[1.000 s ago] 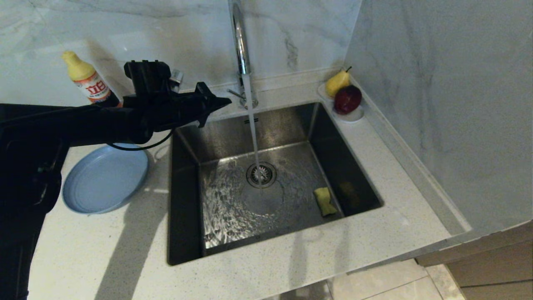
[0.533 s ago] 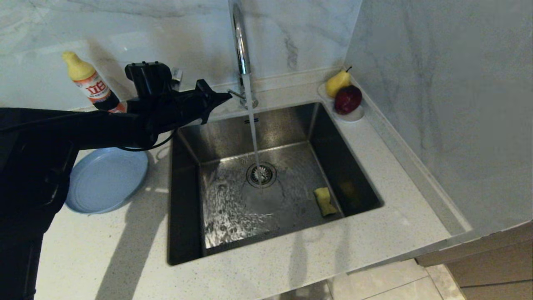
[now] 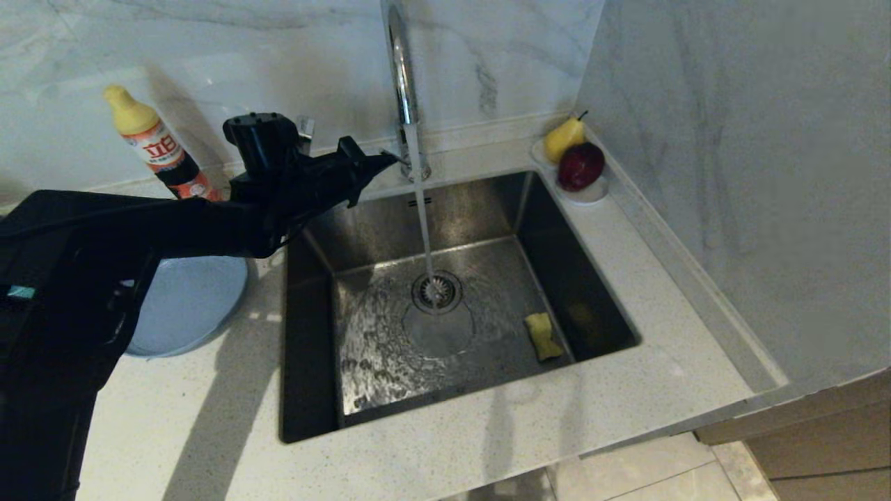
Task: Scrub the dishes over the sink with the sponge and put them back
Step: Turn off the faucet
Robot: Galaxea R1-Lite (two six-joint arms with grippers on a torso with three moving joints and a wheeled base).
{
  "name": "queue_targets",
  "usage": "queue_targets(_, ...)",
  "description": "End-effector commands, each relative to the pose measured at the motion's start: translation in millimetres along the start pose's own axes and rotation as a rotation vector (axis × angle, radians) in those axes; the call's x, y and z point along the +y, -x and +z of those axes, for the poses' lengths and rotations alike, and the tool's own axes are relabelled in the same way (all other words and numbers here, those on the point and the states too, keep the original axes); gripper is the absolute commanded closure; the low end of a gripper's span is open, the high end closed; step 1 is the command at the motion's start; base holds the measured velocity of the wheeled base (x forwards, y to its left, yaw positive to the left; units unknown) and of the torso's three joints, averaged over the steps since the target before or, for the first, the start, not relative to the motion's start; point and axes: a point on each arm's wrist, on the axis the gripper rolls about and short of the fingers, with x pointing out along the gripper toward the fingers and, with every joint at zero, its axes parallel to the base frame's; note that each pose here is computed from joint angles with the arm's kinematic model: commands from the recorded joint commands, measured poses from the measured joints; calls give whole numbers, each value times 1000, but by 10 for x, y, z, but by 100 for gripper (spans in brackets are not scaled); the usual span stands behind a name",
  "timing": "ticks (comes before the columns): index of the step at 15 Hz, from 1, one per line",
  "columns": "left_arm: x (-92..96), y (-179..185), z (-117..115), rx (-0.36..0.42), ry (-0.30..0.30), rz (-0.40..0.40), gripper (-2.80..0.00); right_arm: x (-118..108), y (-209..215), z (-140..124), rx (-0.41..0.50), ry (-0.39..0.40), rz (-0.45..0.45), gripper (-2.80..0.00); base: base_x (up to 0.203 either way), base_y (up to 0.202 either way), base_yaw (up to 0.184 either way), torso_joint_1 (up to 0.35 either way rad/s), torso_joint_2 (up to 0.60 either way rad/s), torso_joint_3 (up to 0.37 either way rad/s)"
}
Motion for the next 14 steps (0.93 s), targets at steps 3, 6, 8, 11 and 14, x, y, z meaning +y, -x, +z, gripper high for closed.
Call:
queue_targets(3, 76, -44, -39, -23, -21, -34, 0, 0, 1, -2, -1, 1, 1, 0, 0, 0, 0, 0, 0, 0)
queue_targets(6, 82, -52, -36, -42, -41, -55, 0, 0, 1, -1, -2, 1, 0, 0, 0, 0, 0, 0, 0, 0)
queue_targets(8, 66, -55, -33, -51, -50, -65, 0, 0, 1, -1, -2, 1, 1, 0, 0, 0, 0, 0, 0, 0)
queue_targets(11, 72, -54, -20, -78, -62, -59, 0, 0, 1, -1, -2, 1, 1, 0, 0, 0, 0, 0, 0, 0)
queue_targets(14, 96, -56, -26, -78, -64, -55, 0, 0, 1, -1, -2, 1, 0, 0, 0, 0, 0, 0, 0, 0)
